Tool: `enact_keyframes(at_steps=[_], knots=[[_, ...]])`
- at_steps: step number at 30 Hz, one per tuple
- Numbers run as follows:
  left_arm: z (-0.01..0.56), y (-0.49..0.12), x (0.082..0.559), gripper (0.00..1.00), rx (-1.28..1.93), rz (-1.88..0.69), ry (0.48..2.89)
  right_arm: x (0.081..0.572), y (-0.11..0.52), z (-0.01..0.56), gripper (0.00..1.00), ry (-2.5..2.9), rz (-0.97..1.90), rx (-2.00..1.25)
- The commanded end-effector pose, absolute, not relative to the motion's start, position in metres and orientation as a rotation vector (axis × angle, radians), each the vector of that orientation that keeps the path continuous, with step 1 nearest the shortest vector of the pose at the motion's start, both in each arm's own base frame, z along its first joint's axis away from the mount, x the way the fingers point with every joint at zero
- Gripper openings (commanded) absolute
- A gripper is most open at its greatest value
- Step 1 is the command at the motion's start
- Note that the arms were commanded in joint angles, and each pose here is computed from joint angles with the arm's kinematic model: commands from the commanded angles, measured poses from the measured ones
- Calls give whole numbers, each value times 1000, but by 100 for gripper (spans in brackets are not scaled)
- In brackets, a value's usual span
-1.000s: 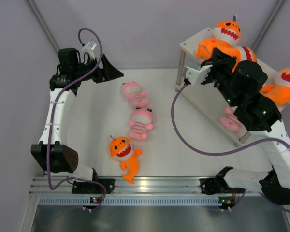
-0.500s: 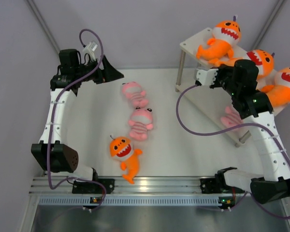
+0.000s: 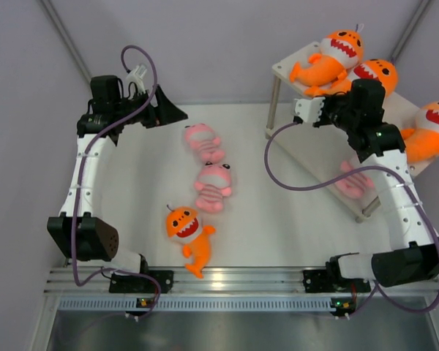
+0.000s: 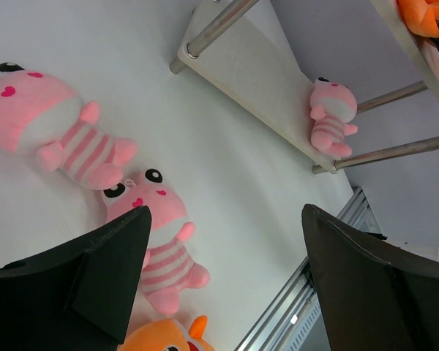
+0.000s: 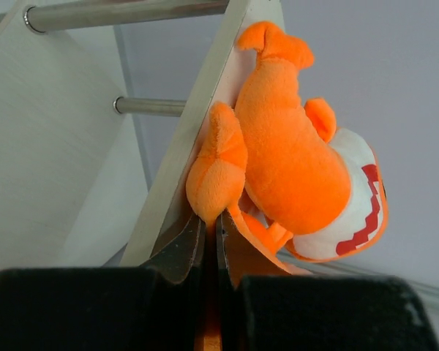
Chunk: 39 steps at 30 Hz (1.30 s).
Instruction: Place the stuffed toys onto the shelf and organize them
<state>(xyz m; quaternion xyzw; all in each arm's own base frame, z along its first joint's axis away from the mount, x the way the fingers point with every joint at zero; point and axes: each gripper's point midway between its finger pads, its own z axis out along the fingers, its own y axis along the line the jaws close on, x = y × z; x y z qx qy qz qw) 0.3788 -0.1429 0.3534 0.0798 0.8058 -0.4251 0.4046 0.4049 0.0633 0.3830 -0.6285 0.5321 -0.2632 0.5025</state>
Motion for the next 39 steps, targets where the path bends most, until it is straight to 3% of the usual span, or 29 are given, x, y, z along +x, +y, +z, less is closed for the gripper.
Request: enact_keyframes(at_steps=[1,8,11,12,15,21,25,28,31,33,39], knots=[[363,-143,373,89,248,-1059,1992,406,73,393,0,1234,-571,-1533],[360,-133,378,89,214,-1041,1996,405,68,392,3,1248,-580,-1513],[357,-132,380,89,208,-1039,2002,397,64,396,19,1235,-609,-1482],[355,-131,380,89,201,-1039,2008,396,65,393,32,1230,-606,-1483],[350,-131,381,89,197,-1028,2019,390,64,405,51,1175,-649,-1450],[336,-120,378,89,222,-910,2029,375,64,429,77,1110,-677,-1393],[318,-113,372,88,257,-846,2084,361,68,447,89,1056,-671,-1355],[282,-97,359,89,384,-616,2217,350,72,460,94,1024,-650,-1328],[227,-115,303,96,884,-493,2378,340,75,468,96,996,-647,-1321],[193,-111,263,99,1026,-548,2527,338,77,466,97,997,-630,-1316],[130,-96,210,99,1255,-636,2702,326,96,472,98,966,-520,-1307]])
